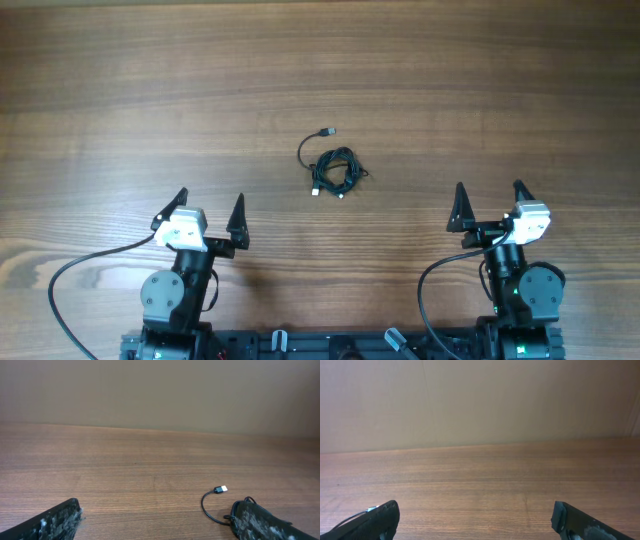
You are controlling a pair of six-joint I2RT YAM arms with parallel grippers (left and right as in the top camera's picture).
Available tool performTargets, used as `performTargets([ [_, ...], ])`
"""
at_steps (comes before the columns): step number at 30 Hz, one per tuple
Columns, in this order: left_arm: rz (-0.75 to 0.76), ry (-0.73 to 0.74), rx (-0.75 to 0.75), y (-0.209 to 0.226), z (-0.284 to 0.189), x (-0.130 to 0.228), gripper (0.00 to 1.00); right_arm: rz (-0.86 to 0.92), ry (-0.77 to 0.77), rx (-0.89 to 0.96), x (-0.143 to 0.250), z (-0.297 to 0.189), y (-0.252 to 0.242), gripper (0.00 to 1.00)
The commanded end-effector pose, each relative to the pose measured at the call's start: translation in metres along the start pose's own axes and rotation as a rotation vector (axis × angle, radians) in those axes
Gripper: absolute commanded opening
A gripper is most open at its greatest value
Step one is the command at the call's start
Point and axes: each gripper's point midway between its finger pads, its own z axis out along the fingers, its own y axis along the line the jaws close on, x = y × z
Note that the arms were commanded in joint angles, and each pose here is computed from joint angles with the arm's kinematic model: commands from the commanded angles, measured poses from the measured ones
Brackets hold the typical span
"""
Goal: Untangle cables
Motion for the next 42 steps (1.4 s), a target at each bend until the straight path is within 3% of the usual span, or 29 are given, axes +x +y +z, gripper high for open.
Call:
performTargets([
  [1, 0.011, 0.004, 0.005, 0.0, 0.0, 0.003, 1.0, -0.009, 0.0, -0.01, 0.0, 0.0, 0.002, 1.0],
  [12, -0.09, -0.072, 0.039, -0.008, -0.005, -0.029, 1.0, -0.009, 0.0, -0.01, 0.0, 0.0, 0.002, 1.0],
  [21, -0.098, -0.065, 0.039, -0.008, -0.006, -0.03, 1.0, -0.009, 0.0, -0.01, 0.0, 0.0, 0.002, 1.0],
  [26, -0.174, -0.067, 0.096, -0.018, -0.01, -0.042, 1.0, -0.009, 0.0, -0.01, 0.0, 0.0, 0.002, 1.0],
  [35, -0.172, 0.034, 0.158, -0.037, -0.008, -0.082, 1.0, -0.009, 0.0, -0.01, 0.0, 0.0, 0.002, 1.0],
  [42, -0.19, 0.158, 0.269, -0.059, 0.009, -0.084, 1.0, -0.009, 0.0, -0.01, 0.0, 0.0, 0.002, 1.0],
])
